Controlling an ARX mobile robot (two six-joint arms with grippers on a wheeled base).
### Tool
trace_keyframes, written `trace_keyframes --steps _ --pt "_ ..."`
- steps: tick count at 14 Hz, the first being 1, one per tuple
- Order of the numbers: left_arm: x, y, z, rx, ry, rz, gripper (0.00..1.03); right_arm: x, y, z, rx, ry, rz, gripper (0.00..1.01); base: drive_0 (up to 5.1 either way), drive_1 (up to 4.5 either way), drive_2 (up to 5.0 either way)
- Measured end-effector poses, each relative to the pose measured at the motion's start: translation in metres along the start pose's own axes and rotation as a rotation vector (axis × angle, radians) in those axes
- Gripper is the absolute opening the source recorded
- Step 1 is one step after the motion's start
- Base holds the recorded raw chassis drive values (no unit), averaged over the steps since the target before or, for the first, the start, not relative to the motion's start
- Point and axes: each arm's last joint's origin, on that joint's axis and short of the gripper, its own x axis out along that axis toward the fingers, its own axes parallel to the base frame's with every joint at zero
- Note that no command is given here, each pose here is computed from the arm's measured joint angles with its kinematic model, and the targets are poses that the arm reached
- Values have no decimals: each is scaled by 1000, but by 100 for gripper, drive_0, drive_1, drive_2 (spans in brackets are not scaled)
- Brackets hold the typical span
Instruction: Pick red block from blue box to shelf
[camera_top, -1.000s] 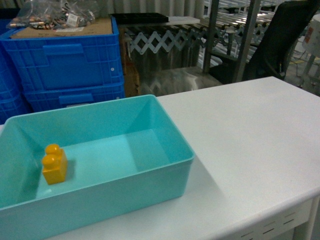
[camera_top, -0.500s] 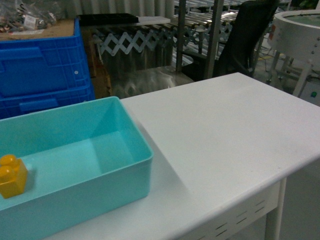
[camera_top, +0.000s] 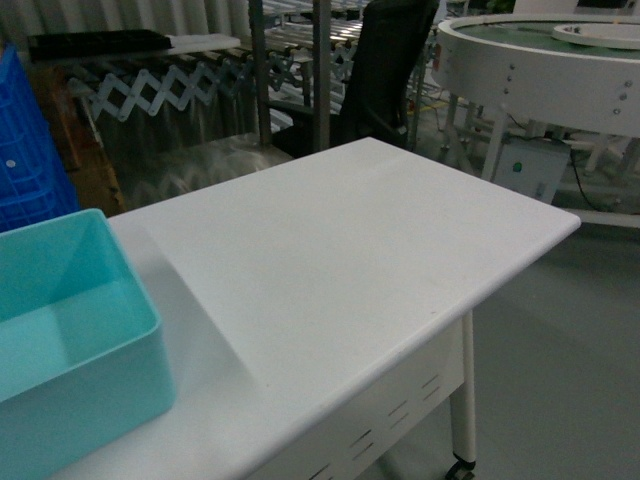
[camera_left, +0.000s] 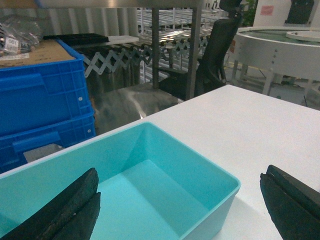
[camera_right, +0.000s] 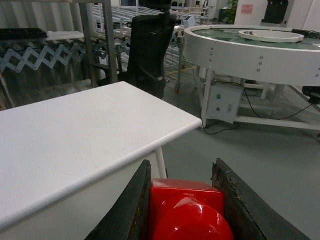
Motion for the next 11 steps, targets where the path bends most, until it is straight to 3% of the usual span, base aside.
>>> trace_keyframes --steps 11 --pt "0 0 0 0 0 1 98 0 0 0 0 0 0 29 -148 -148 -148"
